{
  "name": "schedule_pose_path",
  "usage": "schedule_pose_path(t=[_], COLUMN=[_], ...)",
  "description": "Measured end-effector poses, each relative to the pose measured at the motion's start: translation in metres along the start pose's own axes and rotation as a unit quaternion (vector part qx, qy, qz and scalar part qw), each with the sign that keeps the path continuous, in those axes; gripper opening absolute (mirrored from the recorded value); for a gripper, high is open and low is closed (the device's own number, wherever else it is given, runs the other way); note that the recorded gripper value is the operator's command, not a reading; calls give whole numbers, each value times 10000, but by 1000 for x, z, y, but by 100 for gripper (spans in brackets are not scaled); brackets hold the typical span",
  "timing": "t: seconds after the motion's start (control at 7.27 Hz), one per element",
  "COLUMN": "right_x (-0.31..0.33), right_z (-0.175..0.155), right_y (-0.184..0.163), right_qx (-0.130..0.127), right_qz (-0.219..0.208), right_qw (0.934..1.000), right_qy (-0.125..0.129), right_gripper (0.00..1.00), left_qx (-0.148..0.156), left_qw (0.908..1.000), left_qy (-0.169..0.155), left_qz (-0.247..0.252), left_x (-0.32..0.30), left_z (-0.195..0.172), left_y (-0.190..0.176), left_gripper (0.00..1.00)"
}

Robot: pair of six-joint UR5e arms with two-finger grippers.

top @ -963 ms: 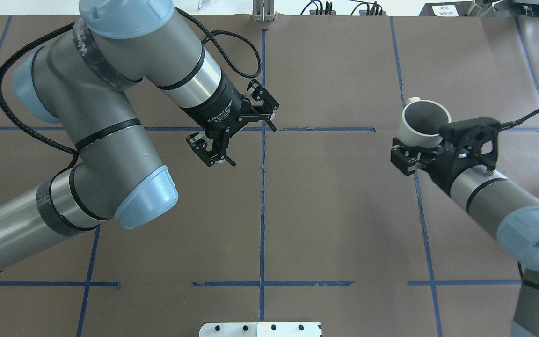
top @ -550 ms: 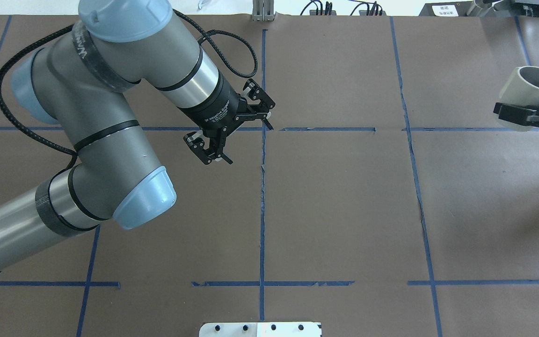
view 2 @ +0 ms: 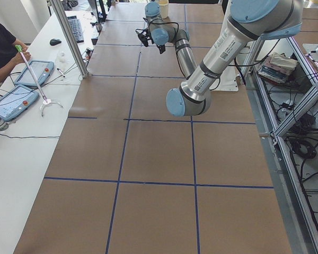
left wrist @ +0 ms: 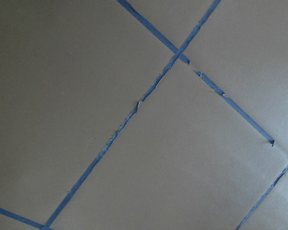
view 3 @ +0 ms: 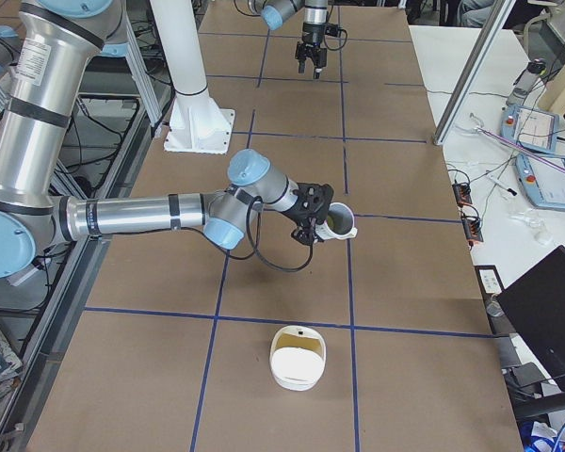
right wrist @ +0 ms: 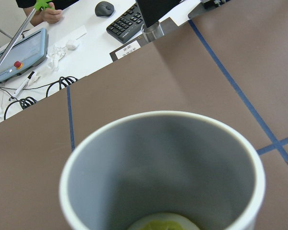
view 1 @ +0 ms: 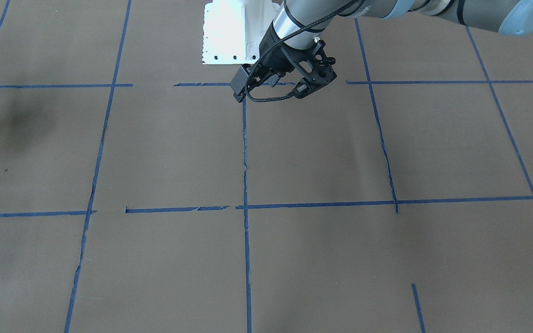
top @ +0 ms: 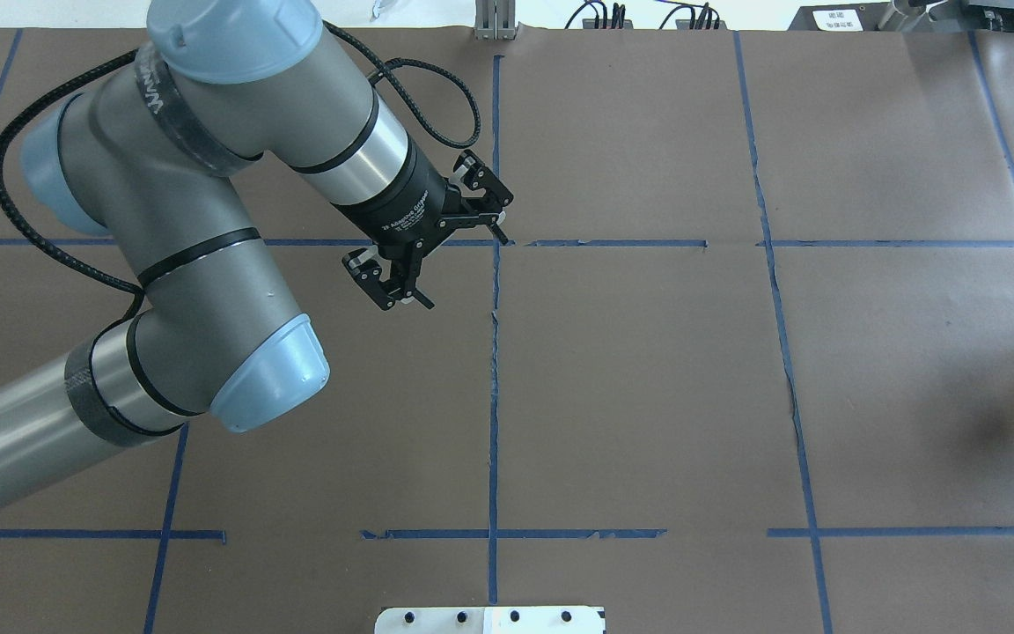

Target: Left arm hands cup to right arm to dump lemon

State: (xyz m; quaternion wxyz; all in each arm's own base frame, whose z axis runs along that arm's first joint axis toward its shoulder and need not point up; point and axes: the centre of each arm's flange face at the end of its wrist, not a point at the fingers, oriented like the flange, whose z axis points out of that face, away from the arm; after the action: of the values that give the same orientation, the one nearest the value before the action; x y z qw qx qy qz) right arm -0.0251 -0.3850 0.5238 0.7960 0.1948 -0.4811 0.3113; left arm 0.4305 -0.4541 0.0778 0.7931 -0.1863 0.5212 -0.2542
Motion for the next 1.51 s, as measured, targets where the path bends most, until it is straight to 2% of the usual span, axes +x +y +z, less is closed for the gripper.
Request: schedule_pose_path(t=[0.14, 0.28, 0.41, 0.55, 0.69, 0.83, 0.96, 1.1, 1.51], right_x=[40, 84, 117, 142, 159, 170, 179, 188, 202], right_z=[-3, -3, -6, -13, -19, -23, -26, -29, -29], right_y=[1, 3, 2, -3, -7, -9, -9, -7, -12], right_qx=[78, 183, 296, 426, 504, 525, 516, 465, 217], right_qz=[471, 984, 1497, 2073, 2673, 3271, 3850, 4382, 5763], right_qw=[9982, 9925, 9842, 9727, 9575, 9383, 9151, 8889, 7977], right_qy=[-352, -709, -896, -950, -964, -990, -1082, -1249, -1763], right_gripper=[24, 23, 23, 23, 24, 24, 24, 25, 25], left_qx=[4, 6, 7, 8, 6, 6, 5, 9, 41], left_qw=[10000, 10000, 10000, 10000, 10000, 10000, 10000, 10000, 9999], left_qy=[-4, -3, -4, -6, -2, 1, 8, 23, 66], left_qz=[39, 62, 70, 71, 75, 78, 84, 91, 90], left_x=[-1, -1, -1, -1, -1, -1, -1, -1, -1], left_z=[0, 0, 0, 0, 0, -1, -1, -3, -9], left_y=[-1, -1, -1, -1, -1, -1, 0, 0, -2], left_gripper=[100, 100, 100, 100, 100, 100, 100, 100, 100])
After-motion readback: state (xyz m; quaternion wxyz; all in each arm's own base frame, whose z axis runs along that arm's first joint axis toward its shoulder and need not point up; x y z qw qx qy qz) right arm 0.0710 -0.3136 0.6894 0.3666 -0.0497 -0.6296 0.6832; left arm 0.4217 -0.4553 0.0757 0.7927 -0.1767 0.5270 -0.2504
